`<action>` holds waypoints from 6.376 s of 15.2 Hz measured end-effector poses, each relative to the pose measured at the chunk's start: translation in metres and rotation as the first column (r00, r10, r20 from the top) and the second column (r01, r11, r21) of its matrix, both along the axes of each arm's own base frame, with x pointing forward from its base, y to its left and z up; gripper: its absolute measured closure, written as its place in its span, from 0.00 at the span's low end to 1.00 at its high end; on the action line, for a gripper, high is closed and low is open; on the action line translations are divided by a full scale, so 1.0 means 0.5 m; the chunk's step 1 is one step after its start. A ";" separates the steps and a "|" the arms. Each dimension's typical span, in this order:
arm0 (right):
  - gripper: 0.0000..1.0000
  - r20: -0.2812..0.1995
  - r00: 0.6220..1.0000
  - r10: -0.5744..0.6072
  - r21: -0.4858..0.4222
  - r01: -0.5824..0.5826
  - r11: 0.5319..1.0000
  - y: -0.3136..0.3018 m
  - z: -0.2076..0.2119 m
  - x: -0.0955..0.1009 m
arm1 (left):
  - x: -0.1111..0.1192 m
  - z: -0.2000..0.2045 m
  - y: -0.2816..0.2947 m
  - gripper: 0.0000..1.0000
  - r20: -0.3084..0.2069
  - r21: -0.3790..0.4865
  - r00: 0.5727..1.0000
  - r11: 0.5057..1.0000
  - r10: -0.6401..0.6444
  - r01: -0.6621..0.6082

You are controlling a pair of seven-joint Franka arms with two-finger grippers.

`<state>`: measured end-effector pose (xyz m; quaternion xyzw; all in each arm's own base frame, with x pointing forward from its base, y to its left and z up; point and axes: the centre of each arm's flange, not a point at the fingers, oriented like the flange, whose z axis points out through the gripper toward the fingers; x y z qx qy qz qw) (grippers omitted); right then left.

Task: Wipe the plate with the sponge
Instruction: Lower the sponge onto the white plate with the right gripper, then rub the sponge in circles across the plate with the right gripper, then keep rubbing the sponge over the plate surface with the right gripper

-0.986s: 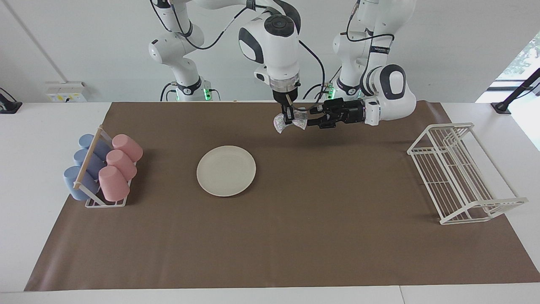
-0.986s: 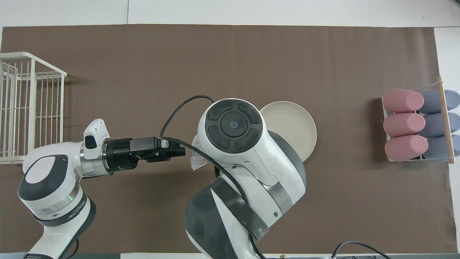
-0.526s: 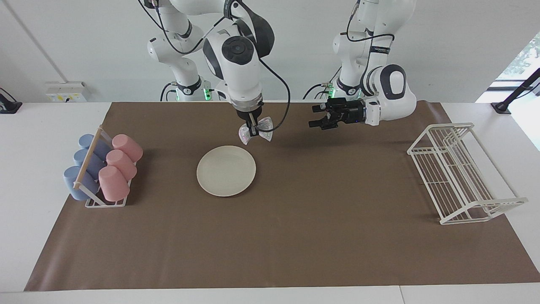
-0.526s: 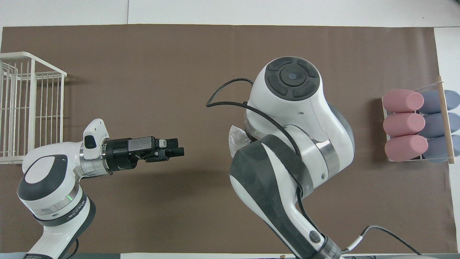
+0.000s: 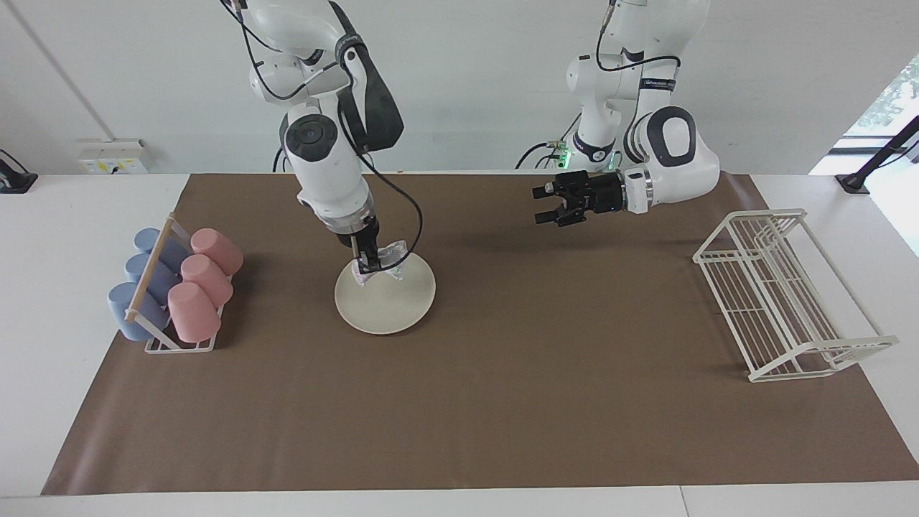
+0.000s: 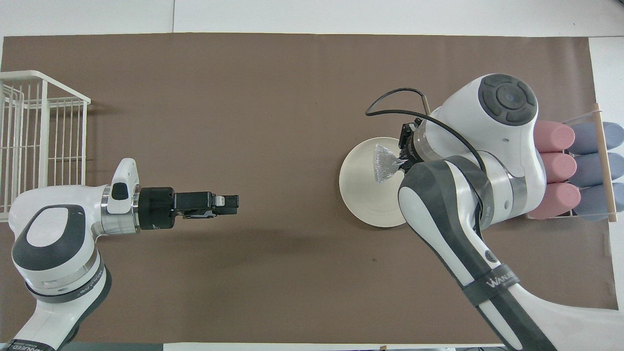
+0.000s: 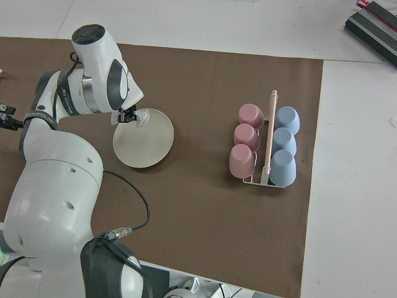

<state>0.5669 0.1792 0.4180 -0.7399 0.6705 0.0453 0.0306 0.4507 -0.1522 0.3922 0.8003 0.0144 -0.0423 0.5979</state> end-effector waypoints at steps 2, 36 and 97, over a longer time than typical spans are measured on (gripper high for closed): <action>0.88 0.055 0.998 -0.028 0.009 0.028 1.000 -0.030 -0.038 -0.013 | 0.026 0.044 0.022 0.00 -0.003 0.108 0.999 0.994 -0.035 0.035; 0.88 0.147 0.978 -0.150 0.127 0.131 0.983 0.099 -0.207 -0.108 | 0.042 0.476 0.211 0.00 -0.008 0.956 0.995 0.290 -0.096 0.035; 0.88 0.029 0.978 -0.206 -0.037 0.207 0.978 -0.051 -0.243 -0.057 | 0.044 0.482 0.252 0.00 -0.009 0.911 1.000 0.413 0.014 0.002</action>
